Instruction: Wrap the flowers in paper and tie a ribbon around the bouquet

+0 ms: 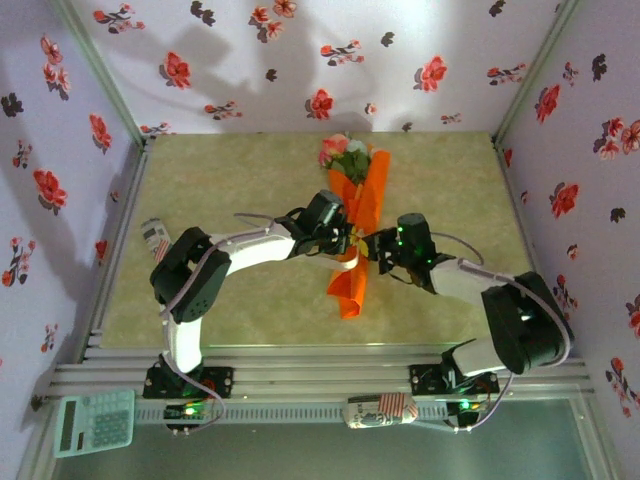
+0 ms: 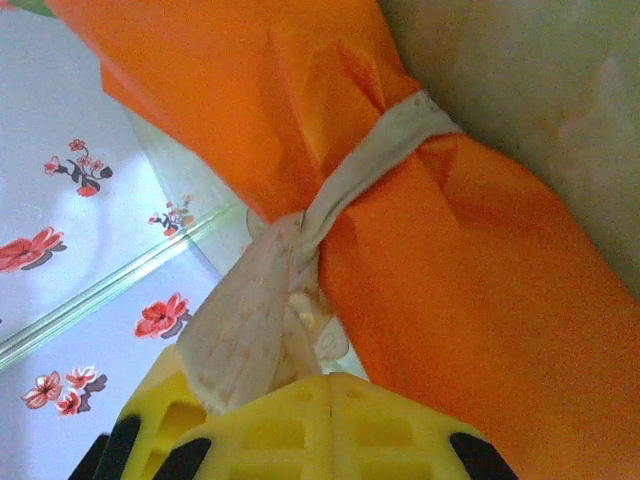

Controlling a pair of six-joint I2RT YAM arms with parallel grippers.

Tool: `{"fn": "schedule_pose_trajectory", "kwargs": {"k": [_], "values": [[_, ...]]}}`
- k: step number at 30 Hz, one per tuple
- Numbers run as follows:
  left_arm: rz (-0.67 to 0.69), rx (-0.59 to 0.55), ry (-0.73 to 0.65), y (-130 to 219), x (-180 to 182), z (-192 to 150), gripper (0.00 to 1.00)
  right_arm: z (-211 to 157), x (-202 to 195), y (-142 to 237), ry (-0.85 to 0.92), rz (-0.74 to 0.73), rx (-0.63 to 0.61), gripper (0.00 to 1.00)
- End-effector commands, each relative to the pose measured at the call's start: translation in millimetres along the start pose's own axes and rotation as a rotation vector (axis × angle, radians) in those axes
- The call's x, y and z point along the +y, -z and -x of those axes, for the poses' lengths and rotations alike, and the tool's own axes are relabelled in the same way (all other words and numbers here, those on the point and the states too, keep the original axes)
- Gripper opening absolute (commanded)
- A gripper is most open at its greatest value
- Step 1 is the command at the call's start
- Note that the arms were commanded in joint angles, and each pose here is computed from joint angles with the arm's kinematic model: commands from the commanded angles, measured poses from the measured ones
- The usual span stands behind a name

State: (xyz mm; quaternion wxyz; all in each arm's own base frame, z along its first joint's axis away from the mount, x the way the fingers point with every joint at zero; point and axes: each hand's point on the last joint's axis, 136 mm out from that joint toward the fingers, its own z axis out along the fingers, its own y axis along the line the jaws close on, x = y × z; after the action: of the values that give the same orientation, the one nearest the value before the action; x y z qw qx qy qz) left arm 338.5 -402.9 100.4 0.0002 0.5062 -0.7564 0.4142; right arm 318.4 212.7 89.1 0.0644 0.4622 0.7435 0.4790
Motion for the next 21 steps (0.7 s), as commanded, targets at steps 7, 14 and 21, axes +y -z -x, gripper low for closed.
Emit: {"fn": "schedule_pose_trajectory", "kwargs": {"k": [7,14,21], "values": [[-0.003,0.024,0.204,0.5,-5.3,-3.2,0.1,20.4,31.3,-16.4,-0.025,0.144,-0.066,0.0],[0.023,0.037,0.186,0.3,0.7,-4.5,0.08,23.8,35.4,-17.2,-0.06,0.198,-0.079,0.02],[0.038,0.047,0.175,-1.1,4.8,-5.5,0.08,23.9,36.7,-14.1,-0.078,0.218,-0.089,0.34]]}}
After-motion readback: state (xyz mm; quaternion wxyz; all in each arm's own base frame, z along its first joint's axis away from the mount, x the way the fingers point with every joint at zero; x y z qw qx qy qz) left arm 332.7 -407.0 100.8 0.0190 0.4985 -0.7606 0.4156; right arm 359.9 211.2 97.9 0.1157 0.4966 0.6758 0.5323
